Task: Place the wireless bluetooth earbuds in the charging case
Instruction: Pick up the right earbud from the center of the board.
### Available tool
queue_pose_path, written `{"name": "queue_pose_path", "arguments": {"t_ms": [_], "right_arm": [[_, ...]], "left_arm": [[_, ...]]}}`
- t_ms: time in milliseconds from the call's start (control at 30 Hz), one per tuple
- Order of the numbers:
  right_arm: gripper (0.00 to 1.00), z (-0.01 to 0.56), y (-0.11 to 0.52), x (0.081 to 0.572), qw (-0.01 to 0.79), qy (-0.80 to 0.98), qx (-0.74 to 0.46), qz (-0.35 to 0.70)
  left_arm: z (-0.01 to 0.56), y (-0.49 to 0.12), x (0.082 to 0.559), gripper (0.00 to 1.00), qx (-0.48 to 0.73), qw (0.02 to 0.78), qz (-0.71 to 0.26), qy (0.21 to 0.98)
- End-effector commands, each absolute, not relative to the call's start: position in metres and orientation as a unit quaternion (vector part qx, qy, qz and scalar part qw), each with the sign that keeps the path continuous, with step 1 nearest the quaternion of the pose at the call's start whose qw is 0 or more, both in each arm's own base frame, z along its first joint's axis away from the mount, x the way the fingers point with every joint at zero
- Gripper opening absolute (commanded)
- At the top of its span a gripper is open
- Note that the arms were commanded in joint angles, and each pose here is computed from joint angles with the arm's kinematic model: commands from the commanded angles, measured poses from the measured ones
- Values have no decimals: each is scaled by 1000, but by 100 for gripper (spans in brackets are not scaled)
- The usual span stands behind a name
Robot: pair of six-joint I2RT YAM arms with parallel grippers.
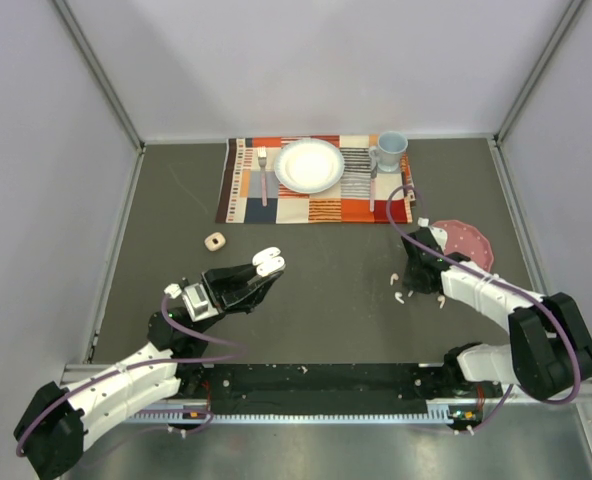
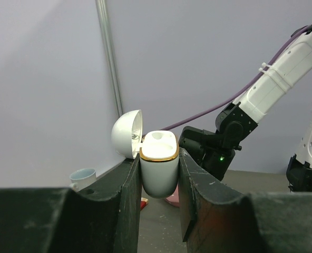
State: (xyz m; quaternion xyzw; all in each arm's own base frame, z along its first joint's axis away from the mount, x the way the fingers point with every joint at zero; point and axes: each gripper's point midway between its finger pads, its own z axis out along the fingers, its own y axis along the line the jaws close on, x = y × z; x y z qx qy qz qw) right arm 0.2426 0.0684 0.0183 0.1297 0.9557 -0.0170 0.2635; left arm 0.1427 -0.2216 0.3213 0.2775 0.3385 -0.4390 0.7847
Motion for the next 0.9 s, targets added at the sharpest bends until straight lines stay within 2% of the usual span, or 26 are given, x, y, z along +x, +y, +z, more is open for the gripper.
{"name": "queue_pose_path", "arguments": {"t_ms": [0,400,533,667,867], "right_arm": [[21,21,66,246,275,951,141,-14],[19,29,68,246,290,947,136,-1],[18,51,70,252,329,934,139,20],[13,77,69,255,377,914,141,40],[12,101,81,255,406,903,113,83]], "left_arm": [[333,-216,141,0,266,797,-436,321],[332,-215,141,0,265,797,-437,323],[331,-216,142,0,264,796,-436,326],[333,-216,141,0,263,796,-438,324],[332,-216,142,0,263,796,-437,327]]}}
